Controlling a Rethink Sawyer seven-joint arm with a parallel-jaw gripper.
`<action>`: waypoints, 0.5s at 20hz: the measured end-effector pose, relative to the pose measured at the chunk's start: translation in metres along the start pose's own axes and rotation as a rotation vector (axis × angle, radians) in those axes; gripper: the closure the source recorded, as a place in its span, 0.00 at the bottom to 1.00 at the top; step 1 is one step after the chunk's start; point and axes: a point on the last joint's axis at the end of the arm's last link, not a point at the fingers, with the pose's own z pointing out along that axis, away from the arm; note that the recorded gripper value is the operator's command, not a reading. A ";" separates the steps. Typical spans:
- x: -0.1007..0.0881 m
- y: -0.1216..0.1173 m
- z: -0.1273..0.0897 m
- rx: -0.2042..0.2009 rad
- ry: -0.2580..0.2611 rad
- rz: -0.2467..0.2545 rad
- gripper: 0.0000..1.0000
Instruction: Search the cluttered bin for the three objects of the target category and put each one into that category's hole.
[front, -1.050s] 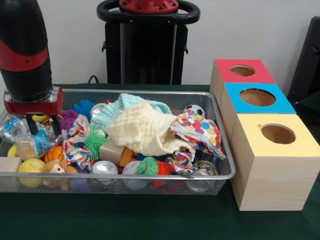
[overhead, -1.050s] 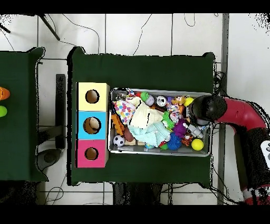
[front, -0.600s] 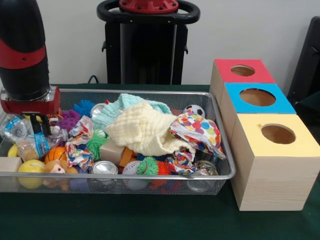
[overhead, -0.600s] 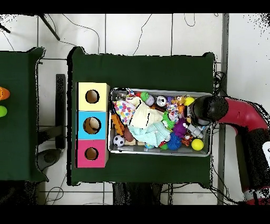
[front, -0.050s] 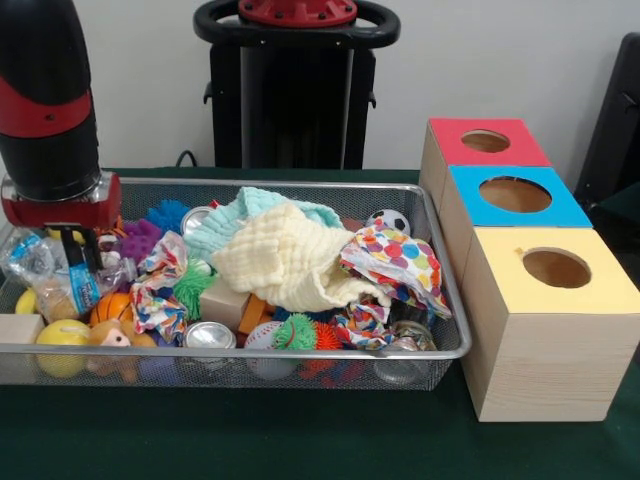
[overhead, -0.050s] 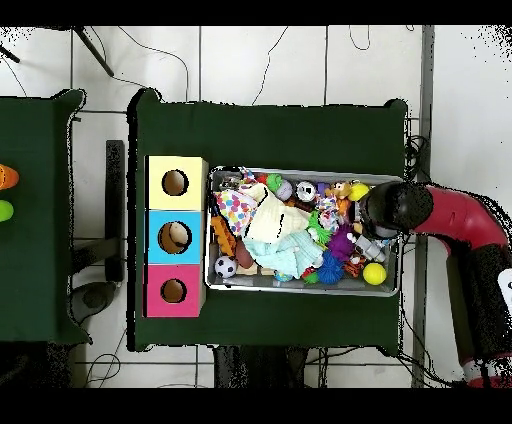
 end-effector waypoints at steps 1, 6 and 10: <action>0.001 0.001 -0.001 0.000 0.001 -0.002 1.00; 0.010 0.011 -0.006 -0.001 0.015 -0.020 1.00; 0.017 0.019 -0.012 -0.001 0.025 -0.035 1.00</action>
